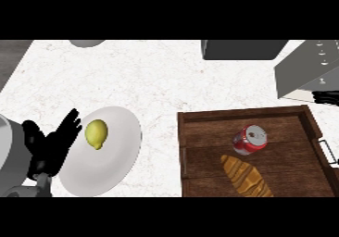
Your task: Pick the croissant from the tray and place it in the tiered shelf
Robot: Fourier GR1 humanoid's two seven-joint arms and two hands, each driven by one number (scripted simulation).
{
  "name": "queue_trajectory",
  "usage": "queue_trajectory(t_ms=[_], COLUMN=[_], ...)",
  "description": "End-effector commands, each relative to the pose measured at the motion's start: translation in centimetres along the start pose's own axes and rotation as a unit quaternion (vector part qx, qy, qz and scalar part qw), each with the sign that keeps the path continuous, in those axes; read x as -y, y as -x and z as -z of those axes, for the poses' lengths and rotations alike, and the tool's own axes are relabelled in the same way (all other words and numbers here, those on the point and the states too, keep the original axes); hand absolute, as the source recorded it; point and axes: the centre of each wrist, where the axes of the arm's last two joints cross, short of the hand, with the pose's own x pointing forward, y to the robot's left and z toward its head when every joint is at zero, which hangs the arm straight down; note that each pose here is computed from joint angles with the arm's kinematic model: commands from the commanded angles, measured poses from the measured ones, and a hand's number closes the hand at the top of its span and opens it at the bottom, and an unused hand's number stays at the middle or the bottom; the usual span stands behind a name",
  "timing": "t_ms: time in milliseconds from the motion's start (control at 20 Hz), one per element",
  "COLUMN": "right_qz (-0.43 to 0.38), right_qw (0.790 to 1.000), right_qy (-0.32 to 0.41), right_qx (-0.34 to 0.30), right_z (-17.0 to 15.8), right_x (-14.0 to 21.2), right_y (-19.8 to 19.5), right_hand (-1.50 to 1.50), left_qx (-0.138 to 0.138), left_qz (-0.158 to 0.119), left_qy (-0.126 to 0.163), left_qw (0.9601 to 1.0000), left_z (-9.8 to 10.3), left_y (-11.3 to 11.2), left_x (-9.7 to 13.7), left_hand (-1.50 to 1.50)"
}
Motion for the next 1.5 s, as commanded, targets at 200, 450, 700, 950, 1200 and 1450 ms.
queue_trajectory(t_ms=[200, 450, 700, 950, 1200, 1450], right_qz=[-0.069, -0.111, -0.132, -0.176, -0.214, -0.236], right_qw=[0.988, 0.985, 0.984, 0.97, 0.957, 0.946], right_qy=[-0.14, -0.113, -0.079, -0.072, -0.103, -0.106], right_qx=[-0.015, -0.069, -0.091, -0.149, -0.169, -0.194], right_z=[0.9, 1.8, 3.6, 3.7, 4.8, 4.2], right_x=[-0.8, -3.9, -9.6, -11.5, -14.0, -15.4], right_y=[-6.8, -9.6, -11.9, -13.3, -14.4, -13.5], right_hand=[-1.5, -1.5, -1.5, -1.5, -1.5, -1.5], left_qx=[-0.028, -0.024, -0.028, -0.028, -0.028, -0.031], left_qz=[-0.003, -0.007, -0.004, -0.002, 0.007, -0.003], left_qy=[-0.017, -0.008, -0.017, 0.0, 0.002, -0.012], left_qw=[0.9995, 0.9997, 0.9994, 0.9996, 0.9996, 0.9995], left_z=[0.1, -0.9, 1.3, 0.1, 0.5, 0.2], left_y=[2.4, 0.8, 1.5, 1.5, 1.4, 3.1], left_x=[1.0, 0.2, -1.0, 1.0, 1.4, 1.4], left_hand=[0.0, 0.0, 0.0, 0.0, 0.0, 0.0])
